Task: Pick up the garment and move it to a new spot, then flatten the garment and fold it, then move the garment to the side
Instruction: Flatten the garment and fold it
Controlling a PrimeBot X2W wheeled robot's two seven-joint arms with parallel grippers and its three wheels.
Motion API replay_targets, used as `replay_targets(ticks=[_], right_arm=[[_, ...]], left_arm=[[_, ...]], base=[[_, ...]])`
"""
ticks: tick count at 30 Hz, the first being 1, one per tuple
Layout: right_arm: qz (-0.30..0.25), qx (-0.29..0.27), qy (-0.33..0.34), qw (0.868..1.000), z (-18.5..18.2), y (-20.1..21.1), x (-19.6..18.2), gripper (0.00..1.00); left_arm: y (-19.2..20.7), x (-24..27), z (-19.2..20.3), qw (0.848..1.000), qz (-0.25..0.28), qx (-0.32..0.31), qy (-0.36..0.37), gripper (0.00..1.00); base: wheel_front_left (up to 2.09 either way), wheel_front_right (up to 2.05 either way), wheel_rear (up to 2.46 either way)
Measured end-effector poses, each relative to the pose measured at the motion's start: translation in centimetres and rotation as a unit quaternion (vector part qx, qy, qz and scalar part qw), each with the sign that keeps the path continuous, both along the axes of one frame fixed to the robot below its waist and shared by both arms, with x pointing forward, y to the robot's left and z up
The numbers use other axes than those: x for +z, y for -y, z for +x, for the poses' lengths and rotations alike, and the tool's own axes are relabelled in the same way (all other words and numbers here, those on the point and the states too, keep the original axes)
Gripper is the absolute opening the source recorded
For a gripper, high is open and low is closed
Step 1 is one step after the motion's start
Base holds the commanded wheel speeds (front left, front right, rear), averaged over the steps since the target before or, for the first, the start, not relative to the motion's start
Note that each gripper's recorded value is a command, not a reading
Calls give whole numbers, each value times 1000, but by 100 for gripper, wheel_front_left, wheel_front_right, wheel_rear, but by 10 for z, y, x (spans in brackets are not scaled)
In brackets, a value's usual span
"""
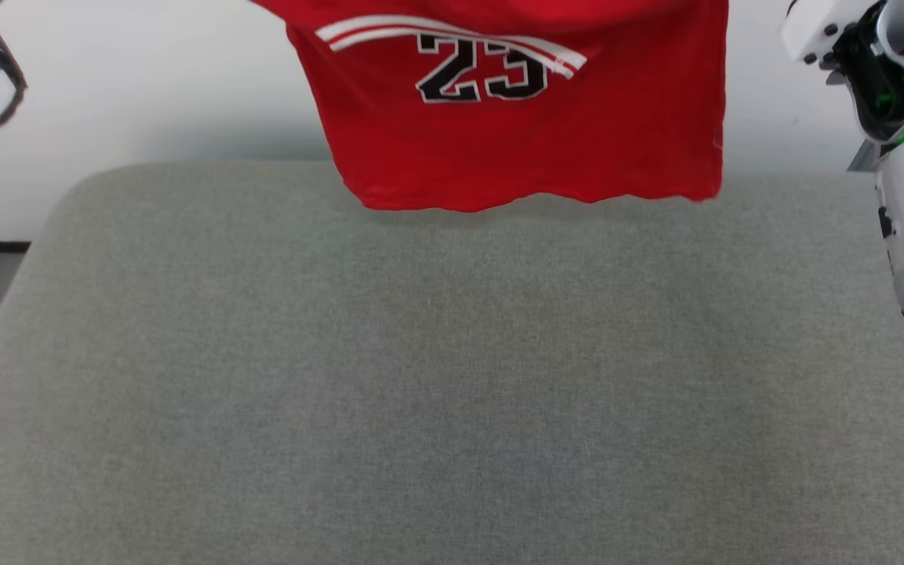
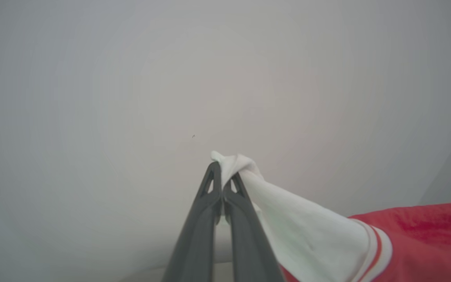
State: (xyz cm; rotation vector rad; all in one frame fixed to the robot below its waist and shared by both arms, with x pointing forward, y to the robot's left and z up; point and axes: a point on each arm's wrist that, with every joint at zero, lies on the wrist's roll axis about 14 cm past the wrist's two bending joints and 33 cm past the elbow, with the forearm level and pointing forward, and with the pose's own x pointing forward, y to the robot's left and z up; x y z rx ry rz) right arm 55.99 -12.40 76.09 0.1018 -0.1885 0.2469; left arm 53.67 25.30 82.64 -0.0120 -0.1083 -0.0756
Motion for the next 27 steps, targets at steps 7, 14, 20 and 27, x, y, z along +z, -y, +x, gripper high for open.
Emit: replay_targets(ticks=[7, 14, 20, 27], right_arm=[[-3, -3, -11, 1000, 30, -2, -20, 0], [-20, -18, 26, 999, 68, -5, -35, 0], [-57, -37, 95, 993, 98, -3, -42, 0], [-110, -52, 84, 989, 132, -4, -94, 0]], left_arm=[[0, -8, 29, 1000, -7, -2, 14, 0], [12, -31, 72, 999, -23, -15, 28, 0], [21, -34, 105, 995, -41, -27, 88, 0], [32, -82, 138, 994, -46, -46, 87, 0]], base=[[0, 0, 0], [0, 0, 0], [0, 0, 0], [0, 0, 0]])
